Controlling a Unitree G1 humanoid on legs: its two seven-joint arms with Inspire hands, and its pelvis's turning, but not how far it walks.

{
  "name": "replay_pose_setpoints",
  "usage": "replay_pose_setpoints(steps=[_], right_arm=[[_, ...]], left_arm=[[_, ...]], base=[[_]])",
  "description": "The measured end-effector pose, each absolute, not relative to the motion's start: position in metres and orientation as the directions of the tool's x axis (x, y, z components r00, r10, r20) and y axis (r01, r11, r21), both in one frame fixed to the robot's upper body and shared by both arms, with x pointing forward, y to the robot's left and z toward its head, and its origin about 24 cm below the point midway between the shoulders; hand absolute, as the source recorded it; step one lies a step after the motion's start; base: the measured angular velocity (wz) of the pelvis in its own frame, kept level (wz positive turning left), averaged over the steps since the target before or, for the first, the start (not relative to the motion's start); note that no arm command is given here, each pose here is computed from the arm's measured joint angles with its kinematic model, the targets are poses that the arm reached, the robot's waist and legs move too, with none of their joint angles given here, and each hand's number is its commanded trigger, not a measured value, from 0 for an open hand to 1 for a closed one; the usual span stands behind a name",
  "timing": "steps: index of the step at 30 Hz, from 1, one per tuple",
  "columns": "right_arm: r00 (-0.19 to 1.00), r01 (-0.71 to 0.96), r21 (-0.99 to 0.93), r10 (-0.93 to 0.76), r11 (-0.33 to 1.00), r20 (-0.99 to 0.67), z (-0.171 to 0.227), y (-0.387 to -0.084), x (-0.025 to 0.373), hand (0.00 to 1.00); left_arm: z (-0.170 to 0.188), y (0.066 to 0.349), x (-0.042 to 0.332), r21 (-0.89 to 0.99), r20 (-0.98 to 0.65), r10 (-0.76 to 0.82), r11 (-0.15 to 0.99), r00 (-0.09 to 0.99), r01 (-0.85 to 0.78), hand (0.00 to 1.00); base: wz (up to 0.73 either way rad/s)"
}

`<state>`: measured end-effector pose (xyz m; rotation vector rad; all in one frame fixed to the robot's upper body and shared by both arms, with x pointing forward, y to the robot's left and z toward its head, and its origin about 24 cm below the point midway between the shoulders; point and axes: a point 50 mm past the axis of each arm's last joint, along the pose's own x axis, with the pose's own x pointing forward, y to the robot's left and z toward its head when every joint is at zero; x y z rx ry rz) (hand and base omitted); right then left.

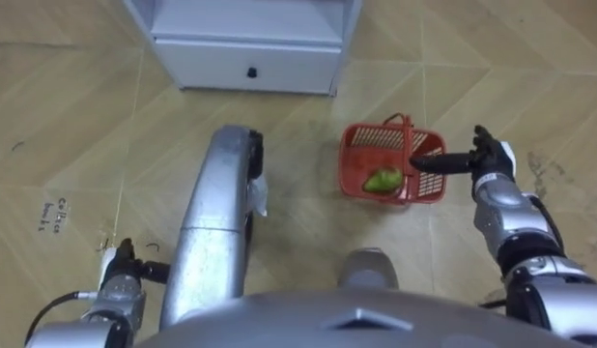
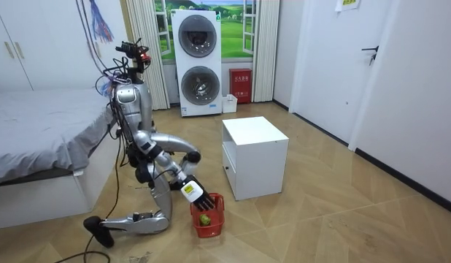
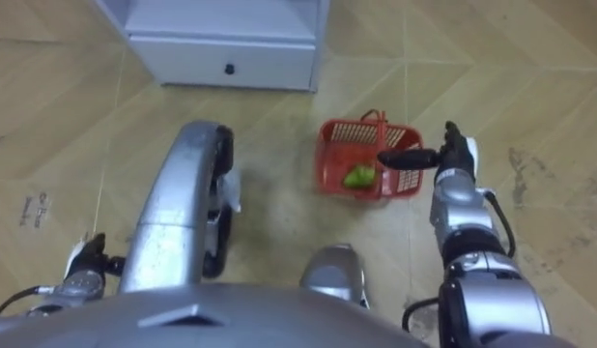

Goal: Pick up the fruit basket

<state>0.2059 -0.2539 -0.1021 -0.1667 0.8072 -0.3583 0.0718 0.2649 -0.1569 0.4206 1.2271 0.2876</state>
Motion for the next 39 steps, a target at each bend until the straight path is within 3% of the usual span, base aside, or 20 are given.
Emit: replay_pose_setpoints(steps=[18, 25, 39], right_arm=[[0.67, 0.308, -0.245, -0.392, 0.919, -0.63, -0.085, -0.26, 0.233, 0.0], [0.637, 0.329, -0.225, -0.392, 0.917, -0.663, -0.088, -0.272, 0.225, 0.0], [0.616, 0.325, -0.205, -0.371, 0.923, -0.695, -0.09, -0.279, 0.224, 0.0]], left_arm=[[-0.156, 0.267, 0.073, 0.451, -0.858, 0.4, 0.887, 0.321, 0.098, 0.0], [-0.158, 0.27, 0.058, 0.439, -0.88, 0.398, 0.89, 0.258, 0.124, 0.0], [-0.159, 0.271, 0.053, 0.406, -0.899, 0.366, 0.903, 0.241, 0.144, 0.0]], base=[[0.07], [0.06], [0.06]])
